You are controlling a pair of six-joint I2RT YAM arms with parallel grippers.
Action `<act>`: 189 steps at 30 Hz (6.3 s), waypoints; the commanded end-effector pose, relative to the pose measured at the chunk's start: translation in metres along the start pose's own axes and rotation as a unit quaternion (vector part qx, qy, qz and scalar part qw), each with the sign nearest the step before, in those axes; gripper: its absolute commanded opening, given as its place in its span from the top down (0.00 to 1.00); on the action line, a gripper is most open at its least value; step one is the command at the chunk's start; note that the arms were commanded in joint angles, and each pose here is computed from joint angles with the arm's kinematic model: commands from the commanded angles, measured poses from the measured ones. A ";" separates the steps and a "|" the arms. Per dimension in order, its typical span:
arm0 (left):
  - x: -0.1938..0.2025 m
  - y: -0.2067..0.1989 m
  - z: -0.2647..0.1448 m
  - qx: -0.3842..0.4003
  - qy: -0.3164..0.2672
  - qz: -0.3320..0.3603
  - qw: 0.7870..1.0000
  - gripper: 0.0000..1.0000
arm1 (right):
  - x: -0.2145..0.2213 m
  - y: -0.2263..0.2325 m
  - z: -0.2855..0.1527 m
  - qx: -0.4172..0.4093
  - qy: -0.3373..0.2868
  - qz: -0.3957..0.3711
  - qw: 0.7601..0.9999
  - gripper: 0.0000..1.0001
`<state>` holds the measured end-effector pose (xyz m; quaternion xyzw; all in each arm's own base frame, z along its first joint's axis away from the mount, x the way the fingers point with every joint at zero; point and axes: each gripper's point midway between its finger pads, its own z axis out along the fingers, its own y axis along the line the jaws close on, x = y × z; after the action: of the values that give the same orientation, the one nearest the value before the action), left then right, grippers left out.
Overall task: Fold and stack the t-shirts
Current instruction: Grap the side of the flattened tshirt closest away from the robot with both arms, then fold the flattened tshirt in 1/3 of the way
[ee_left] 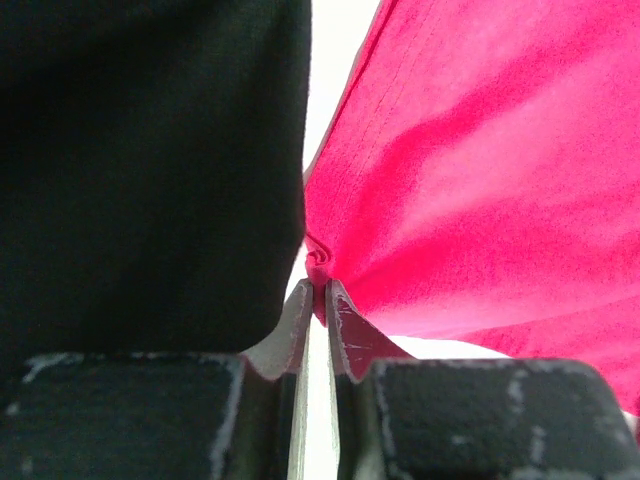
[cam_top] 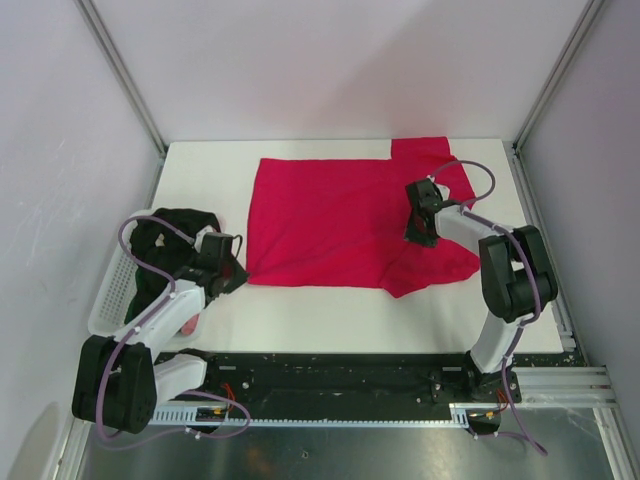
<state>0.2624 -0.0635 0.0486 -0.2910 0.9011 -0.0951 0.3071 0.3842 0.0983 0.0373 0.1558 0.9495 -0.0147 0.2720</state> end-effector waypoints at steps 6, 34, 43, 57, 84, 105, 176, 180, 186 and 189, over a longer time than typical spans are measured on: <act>-0.006 0.007 0.003 -0.016 -0.013 -0.012 1.000 0.89 | -0.005 0.000 0.010 0.011 -0.007 -0.008 1.000 0.56; 0.003 0.026 0.007 -0.043 -0.008 -0.035 0.998 0.91 | -0.026 -0.059 -0.054 0.060 -0.033 0.032 0.997 1.00; 0.013 0.029 0.010 -0.049 0.010 -0.039 0.998 0.91 | -0.012 -0.102 -0.123 0.017 -0.035 0.142 0.989 1.00; 0.027 0.025 0.003 -0.022 0.029 -0.009 0.999 0.57 | 0.050 -0.158 -0.186 0.093 -0.036 0.272 0.957 1.00; 0.016 0.006 -0.001 -0.046 0.005 0.015 0.999 0.60 | 0.051 -0.155 -0.175 0.073 -0.033 0.269 0.960 1.00; 0.019 0.017 0.007 -0.094 -0.003 0.020 0.995 0.65 | 0.048 -0.151 -0.177 0.058 -0.038 0.260 0.963 1.00; -0.147 -0.100 0.058 -0.067 -0.089 0.064 0.992 1.00 | -0.195 -0.077 -0.098 0.034 -0.252 0.145 0.956 1.00; -0.148 -0.104 0.066 -0.066 -0.084 0.066 0.992 1.00 | -0.196 -0.075 -0.092 0.029 -0.251 0.147 0.956 1.00; -0.148 -0.107 0.077 -0.066 -0.075 0.074 0.992 1.00 | -0.193 -0.074 -0.078 0.032 -0.241 0.146 0.959 1.00; -0.148 -0.107 0.082 -0.068 -0.072 0.076 0.992 1.00 | -0.191 -0.073 -0.070 0.034 -0.235 0.145 0.961 1.00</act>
<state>0.4379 -0.0667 0.0793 -0.2517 0.9085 0.0161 0.3332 0.4620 -0.0162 0.1808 0.2826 0.8416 -0.0518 0.4574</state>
